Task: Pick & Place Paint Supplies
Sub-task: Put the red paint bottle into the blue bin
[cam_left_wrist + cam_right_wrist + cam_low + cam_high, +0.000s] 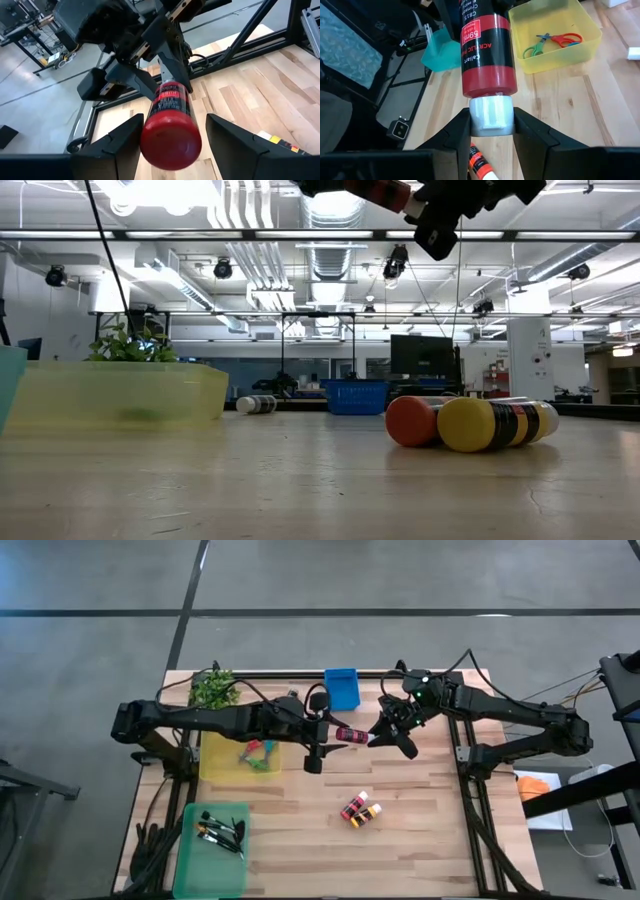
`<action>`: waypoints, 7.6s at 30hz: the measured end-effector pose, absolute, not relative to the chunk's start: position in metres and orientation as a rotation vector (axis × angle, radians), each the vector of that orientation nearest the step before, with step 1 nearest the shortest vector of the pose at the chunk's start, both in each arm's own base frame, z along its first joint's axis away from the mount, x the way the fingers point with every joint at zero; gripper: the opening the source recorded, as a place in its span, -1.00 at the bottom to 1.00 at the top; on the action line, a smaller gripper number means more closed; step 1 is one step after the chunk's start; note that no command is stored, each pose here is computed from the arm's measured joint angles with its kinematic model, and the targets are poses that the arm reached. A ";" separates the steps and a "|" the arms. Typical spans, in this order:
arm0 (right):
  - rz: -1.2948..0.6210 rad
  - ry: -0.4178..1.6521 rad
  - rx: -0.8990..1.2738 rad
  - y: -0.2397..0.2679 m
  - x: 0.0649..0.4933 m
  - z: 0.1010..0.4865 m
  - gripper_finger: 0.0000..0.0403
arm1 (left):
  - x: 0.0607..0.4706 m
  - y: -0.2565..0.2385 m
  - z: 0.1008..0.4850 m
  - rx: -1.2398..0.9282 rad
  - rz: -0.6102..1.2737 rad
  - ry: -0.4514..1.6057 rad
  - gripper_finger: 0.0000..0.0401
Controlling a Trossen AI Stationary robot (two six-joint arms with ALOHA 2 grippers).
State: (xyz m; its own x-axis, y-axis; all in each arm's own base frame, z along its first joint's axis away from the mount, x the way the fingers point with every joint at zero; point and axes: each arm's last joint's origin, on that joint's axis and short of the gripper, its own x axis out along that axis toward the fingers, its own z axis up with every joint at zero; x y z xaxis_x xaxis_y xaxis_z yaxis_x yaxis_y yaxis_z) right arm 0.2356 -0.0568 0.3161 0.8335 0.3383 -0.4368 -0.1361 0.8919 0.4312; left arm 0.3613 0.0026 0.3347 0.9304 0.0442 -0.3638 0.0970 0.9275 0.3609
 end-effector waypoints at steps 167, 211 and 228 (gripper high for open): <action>-0.527 1.184 0.567 -0.229 0.372 0.314 -0.45 | 0.171 0.009 0.396 -0.127 0.340 0.703 0.60; -0.580 1.306 0.505 -0.305 0.369 0.240 -0.45 | 0.194 0.009 0.362 -0.329 0.371 0.597 0.60; -0.500 1.324 0.433 -0.305 0.369 0.240 -0.45 | 0.194 0.009 0.362 -0.329 0.370 0.592 0.60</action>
State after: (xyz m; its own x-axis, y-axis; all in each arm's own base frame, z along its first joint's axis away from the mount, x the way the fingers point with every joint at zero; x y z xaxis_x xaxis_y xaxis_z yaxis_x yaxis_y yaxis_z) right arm 0.3691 -0.3048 0.2396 0.1687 -0.0984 -0.9807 0.5746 0.8182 0.0167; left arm 0.1938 0.0087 0.3624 0.7681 0.2416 -0.5930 -0.4269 0.8834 -0.1931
